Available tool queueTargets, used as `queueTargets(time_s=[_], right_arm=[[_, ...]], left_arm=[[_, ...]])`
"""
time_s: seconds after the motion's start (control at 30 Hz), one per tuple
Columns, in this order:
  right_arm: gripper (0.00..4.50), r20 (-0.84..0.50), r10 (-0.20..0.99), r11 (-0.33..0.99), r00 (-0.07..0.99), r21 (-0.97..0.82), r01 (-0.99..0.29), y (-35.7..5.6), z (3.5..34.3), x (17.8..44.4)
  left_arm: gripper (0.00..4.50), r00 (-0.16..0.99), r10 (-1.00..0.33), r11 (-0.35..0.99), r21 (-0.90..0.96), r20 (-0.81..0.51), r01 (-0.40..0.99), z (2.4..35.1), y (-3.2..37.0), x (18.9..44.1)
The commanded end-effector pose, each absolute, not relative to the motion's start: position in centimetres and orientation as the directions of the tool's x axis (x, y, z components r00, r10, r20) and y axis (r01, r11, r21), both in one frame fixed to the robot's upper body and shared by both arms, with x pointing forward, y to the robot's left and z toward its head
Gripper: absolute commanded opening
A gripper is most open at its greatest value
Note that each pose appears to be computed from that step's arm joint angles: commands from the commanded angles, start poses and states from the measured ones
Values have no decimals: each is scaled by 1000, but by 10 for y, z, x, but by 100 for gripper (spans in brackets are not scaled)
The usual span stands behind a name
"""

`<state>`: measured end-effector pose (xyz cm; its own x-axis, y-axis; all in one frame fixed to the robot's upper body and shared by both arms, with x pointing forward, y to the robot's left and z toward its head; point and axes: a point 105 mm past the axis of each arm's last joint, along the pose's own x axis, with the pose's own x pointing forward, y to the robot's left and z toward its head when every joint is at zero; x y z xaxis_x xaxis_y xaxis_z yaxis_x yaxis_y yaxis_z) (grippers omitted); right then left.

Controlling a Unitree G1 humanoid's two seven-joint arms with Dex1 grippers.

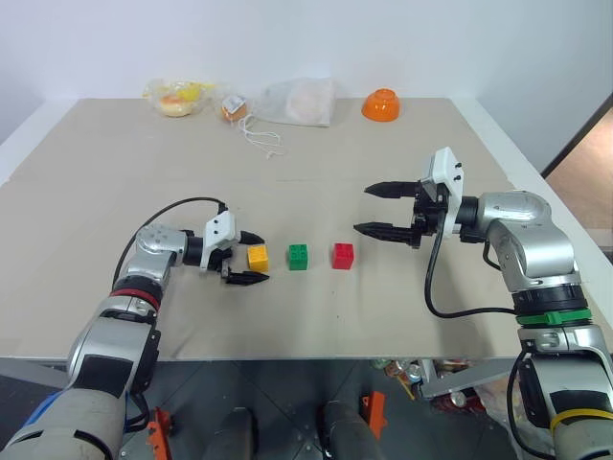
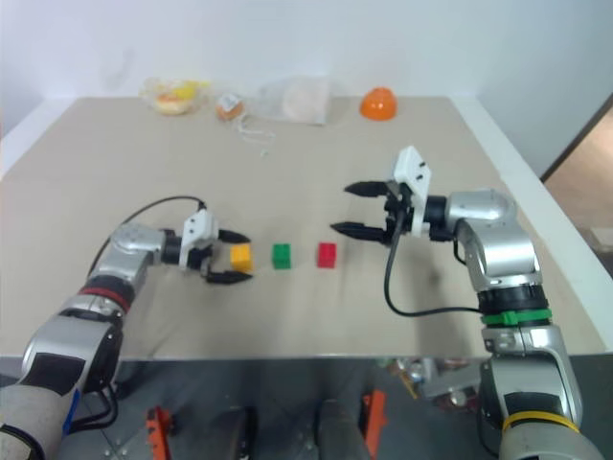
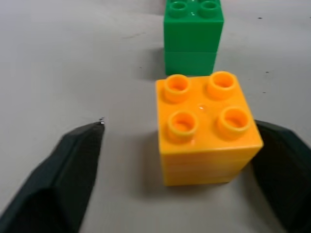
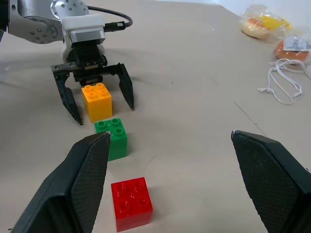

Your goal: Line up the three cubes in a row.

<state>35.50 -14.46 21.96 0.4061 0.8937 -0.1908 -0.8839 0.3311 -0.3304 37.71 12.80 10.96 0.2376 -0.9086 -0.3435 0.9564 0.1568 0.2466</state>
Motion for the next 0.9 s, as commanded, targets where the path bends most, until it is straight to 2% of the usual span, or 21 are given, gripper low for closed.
queueTargets(time_s=[0.03,0.27,0.43,0.6,0.73,0.9], right_arm=[[410,-151,900,330,410,-380,-864,-146,238,351],[410,-143,906,319,398,-387,-865,-145,246,352],[410,-145,878,380,456,-370,-848,-152,235,362],[410,-153,840,465,521,-292,-836,-167,211,371],[410,-121,771,586,625,-251,-771,-182,197,380],[410,-100,744,636,660,-194,-747,-187,183,374]], left_arm=[[445,270,-888,175,271,-373,947,112,149,376],[445,307,-852,207,267,-424,941,118,206,358],[445,566,-770,513,240,-295,824,136,258,349],[445,647,-733,637,122,-211,761,139,255,316],[445,771,-608,767,110,-187,632,139,256,299],[445,805,-574,808,54,-152,586,137,249,279]])
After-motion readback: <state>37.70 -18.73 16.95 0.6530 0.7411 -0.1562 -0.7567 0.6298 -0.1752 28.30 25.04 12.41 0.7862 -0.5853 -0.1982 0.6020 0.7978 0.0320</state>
